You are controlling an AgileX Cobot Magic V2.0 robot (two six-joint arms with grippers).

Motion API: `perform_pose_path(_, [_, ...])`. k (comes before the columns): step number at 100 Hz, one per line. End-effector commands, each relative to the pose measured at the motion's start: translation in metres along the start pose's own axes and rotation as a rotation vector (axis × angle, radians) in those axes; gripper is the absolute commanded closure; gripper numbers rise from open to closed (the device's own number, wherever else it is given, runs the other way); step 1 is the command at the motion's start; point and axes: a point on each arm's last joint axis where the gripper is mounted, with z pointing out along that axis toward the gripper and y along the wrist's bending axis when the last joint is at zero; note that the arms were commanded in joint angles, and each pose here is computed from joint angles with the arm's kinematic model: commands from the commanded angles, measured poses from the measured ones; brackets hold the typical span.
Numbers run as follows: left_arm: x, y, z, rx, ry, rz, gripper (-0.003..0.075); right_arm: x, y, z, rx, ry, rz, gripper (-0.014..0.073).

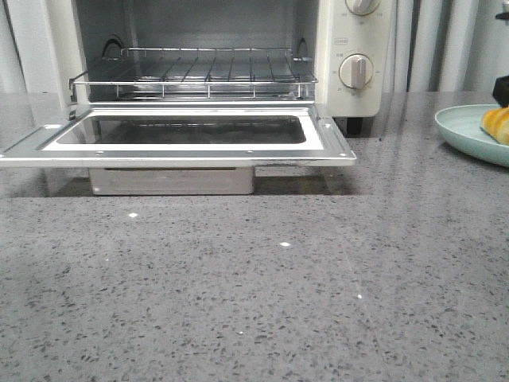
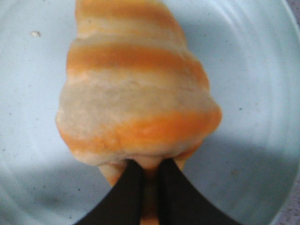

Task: Put bread in oven
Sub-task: 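Close the right gripper on the croissant and lift it, then carry the croissant into the oven and lower it onto the rack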

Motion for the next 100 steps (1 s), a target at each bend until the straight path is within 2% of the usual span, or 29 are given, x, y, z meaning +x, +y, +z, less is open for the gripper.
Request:
perform_pose_path(1, [-0.016, -0.002, -0.011, -0.017, -0.121, -0.016, 0.0742, -0.015, -0.012, -0.047, 0.011, -0.179, 0.015, 0.0663])
perform_pose_path(13, [-0.015, -0.003, -0.015, -0.014, -0.129, -0.011, 0.0742, -0.019, -0.016, -0.113, -0.011, -0.362, 0.036, 0.0663])
perform_pose_path(22, [-0.015, -0.004, -0.016, -0.015, -0.133, -0.010, 0.0742, -0.010, -0.009, -0.167, -0.071, -0.494, 0.024, 0.0663])
perform_pose_path(30, [-0.016, -0.003, -0.016, -0.020, -0.146, -0.010, 0.0742, 0.002, 0.007, -0.205, -0.186, -0.583, -0.014, 0.0663])
perform_pose_path(43, [-0.021, -0.001, -0.017, -0.044, -0.193, -0.010, 0.0742, 0.025, 0.048, -0.245, -0.433, -0.679, -0.187, 0.0662])
perform_pose_path(54, [-0.025, 0.001, -0.018, -0.068, -0.240, -0.009, 0.0742, 0.038, 0.083, -0.257, -0.571, -0.698, -0.314, 0.0662])
perform_pose_path(63, [-0.027, 0.002, -0.018, -0.080, -0.259, -0.007, 0.0742, 0.041, 0.110, -0.257, -0.627, -0.701, -0.399, 0.0662])
perform_pose_path(77, [-0.026, 0.002, -0.018, -0.082, -0.256, -0.003, 0.0742, 0.033, 0.149, -0.239, -0.624, -0.616, -0.478, 0.0662])
perform_pose_path(85, [-0.026, 0.002, -0.018, -0.082, -0.256, -0.003, 0.0742, 0.020, 0.172, -0.223, -0.586, -0.539, -0.513, 0.0662])
perform_pose_path(92, [-0.026, 0.002, -0.018, -0.081, -0.255, -0.003, 0.0742, 0.008, 0.189, -0.214, -0.554, -0.510, -0.570, 0.0662])
perform_pose_path(100, [-0.026, 0.002, -0.018, -0.080, -0.253, -0.003, 0.0742, -0.005, 0.205, -0.211, -0.549, -0.502, -0.573, 0.0662])
